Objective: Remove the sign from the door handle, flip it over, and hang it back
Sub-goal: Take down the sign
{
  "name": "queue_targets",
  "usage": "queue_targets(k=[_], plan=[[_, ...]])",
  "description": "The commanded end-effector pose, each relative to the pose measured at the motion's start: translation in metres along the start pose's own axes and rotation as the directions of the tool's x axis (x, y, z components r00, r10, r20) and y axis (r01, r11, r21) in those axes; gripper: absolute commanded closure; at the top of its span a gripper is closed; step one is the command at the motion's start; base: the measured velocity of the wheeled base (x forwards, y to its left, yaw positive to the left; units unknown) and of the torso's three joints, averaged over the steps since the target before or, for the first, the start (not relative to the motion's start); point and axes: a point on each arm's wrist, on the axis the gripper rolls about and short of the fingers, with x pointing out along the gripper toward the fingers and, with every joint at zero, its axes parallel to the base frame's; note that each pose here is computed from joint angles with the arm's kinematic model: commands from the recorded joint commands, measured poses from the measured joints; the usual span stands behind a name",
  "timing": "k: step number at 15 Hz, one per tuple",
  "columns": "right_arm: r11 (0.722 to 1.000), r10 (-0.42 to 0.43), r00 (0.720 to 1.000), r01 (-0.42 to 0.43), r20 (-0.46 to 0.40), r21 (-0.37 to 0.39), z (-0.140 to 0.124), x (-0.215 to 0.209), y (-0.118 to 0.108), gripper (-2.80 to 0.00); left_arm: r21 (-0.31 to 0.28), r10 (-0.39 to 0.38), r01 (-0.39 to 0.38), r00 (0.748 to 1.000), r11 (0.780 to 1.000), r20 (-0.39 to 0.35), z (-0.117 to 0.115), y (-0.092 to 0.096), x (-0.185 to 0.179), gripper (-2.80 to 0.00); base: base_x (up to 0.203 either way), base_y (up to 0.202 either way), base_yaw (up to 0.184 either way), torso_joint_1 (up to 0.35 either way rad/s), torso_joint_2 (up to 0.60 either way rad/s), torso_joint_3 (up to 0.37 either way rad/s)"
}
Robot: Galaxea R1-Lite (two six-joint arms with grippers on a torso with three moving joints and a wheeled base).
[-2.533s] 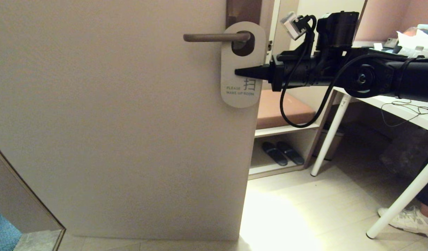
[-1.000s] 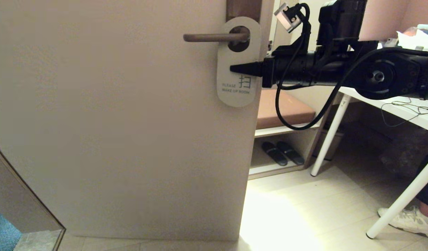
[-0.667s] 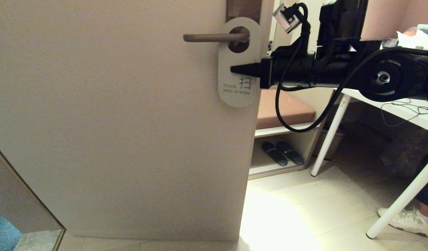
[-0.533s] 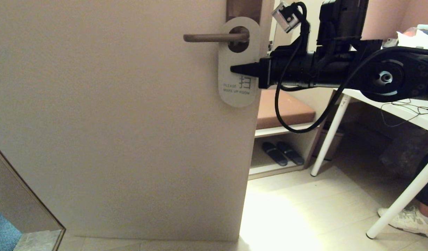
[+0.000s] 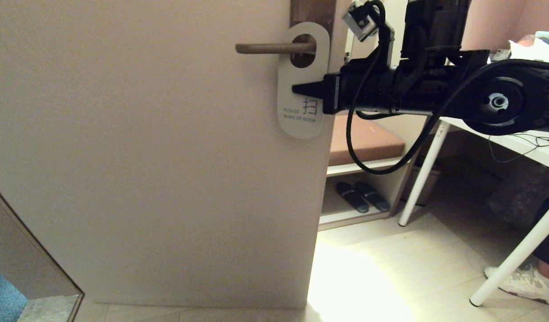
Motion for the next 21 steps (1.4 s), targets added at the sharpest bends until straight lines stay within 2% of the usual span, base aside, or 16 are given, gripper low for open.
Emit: queue_targets(k=[1,3,6,14,21], plan=[[0.999,-0.027,1.000,0.026,0.016,0.048,0.005,0.001,0.009,0.00,0.001,0.000,0.000,1.000,1.000,-0.001,0.000,0.000,0.000,0.00,0.000,0.000,0.000,0.000,0.00,0.000],[0.997,-0.057,0.998,0.056,0.012,0.057,0.003,0.003,0.014,0.00,0.001,0.000,0.000,1.000,1.000,-0.001,0.000,0.000,0.000,0.00,0.000,0.000,0.000,0.000,0.00,0.000],[0.998,-0.036,0.999,0.035,0.010,0.054,0.003,0.007,0.025,0.00,0.001,0.000,0.000,1.000,1.000,-0.001,0.000,0.000,0.000,0.00,0.000,0.000,0.000,0.000,0.00,0.000],[0.997,-0.068,0.998,0.068,-0.003,0.047,-0.007,0.027,0.050,0.00,0.000,0.000,0.000,1.000,1.000,-0.002,0.000,0.000,0.000,0.00,0.000,0.000,0.000,0.000,0.00,0.000],[0.996,-0.089,0.994,0.087,0.066,0.034,-0.009,0.040,0.060,0.00,0.001,0.000,0.000,1.000,1.000,-0.002,0.000,0.000,0.000,0.00,0.000,0.000,0.000,0.000,0.00,0.000]])
